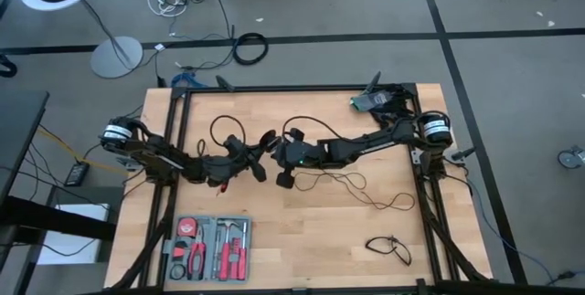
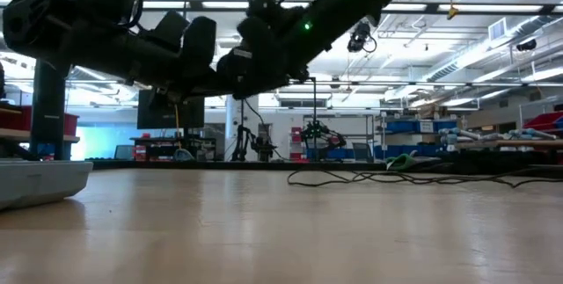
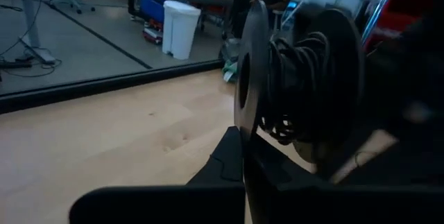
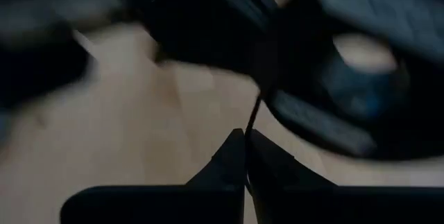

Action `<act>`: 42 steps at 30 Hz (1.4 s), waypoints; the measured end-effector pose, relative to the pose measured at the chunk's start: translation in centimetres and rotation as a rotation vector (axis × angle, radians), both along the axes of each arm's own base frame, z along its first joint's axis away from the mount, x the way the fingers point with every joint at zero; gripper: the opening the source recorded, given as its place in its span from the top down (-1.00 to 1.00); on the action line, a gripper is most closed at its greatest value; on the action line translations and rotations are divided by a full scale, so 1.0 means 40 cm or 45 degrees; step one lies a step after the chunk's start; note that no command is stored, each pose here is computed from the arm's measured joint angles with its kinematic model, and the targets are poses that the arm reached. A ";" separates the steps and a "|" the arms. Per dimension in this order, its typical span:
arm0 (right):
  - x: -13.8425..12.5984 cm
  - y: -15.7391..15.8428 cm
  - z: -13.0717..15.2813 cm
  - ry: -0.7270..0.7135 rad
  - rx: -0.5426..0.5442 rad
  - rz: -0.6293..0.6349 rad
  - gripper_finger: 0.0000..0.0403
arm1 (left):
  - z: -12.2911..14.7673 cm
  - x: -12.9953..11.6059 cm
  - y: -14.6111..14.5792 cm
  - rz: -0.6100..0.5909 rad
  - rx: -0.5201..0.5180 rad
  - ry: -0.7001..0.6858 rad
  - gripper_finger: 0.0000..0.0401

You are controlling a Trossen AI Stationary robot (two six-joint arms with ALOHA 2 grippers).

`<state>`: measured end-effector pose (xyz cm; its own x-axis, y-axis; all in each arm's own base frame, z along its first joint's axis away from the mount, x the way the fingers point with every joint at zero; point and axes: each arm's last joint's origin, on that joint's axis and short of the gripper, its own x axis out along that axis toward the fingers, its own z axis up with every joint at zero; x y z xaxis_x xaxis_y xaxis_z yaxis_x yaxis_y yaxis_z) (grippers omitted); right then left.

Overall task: Coil cords
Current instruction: Coil the black wire onto the spool

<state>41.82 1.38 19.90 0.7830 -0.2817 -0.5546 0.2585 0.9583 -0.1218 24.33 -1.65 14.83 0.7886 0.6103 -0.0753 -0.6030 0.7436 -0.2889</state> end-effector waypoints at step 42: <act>-0.436 0.045 -0.083 -0.213 0.206 -0.430 0.62 | -0.055 -0.067 0.004 -0.067 -0.197 -0.117 1.00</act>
